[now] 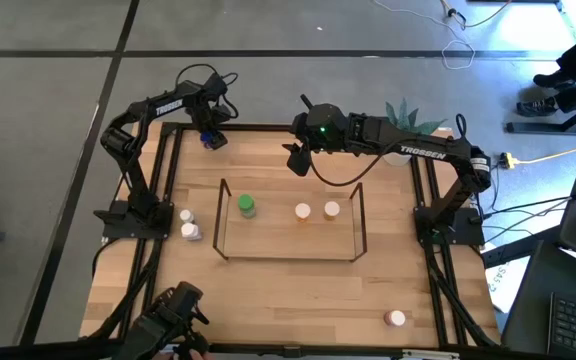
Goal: Pick and place medicine bottles onto shelf by color
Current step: Put the blue pill bottle on the shelf
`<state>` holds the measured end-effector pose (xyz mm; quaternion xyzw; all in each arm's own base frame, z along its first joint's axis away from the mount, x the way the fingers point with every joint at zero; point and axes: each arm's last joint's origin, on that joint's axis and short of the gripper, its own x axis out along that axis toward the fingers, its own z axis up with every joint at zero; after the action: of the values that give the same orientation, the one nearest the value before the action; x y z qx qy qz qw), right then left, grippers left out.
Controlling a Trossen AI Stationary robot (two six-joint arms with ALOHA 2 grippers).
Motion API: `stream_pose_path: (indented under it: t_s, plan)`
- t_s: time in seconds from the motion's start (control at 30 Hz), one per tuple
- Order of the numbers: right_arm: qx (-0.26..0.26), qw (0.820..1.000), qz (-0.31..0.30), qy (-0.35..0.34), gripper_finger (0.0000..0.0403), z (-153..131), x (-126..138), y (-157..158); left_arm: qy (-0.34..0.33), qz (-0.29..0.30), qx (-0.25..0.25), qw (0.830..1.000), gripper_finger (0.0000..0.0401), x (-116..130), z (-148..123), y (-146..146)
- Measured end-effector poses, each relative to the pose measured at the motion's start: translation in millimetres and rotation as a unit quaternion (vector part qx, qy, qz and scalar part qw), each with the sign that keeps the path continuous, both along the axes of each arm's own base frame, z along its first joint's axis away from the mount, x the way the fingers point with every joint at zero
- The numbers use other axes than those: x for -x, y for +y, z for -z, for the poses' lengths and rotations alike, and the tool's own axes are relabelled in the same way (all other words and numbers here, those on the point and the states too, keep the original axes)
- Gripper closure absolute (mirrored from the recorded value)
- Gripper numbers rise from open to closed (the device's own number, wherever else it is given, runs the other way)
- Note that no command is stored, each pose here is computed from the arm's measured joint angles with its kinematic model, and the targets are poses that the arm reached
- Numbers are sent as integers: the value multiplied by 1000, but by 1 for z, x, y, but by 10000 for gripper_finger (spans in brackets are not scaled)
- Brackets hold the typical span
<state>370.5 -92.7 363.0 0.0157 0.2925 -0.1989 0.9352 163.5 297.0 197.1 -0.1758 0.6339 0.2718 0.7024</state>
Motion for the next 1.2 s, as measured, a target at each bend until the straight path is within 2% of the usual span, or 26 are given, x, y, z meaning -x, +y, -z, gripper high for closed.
stream_pose_path:
  t_s: [0.4, 0.93, 1.2]
  plan:
    - [0, 1000, 0, 0, 189, 0, 0, 0, 14, -4, -9, 1000, 76, -1, 0, 0]
    - [0, 1000, 0, 0, 189, 0, 0, 0, 6, -17, -9, 1000, 154, 5, 0, 3]
    - [0, 1000, 0, 0, 189, 0, 0, 0, 0, -15, 3, 1000, 190, 8, 10, 0]
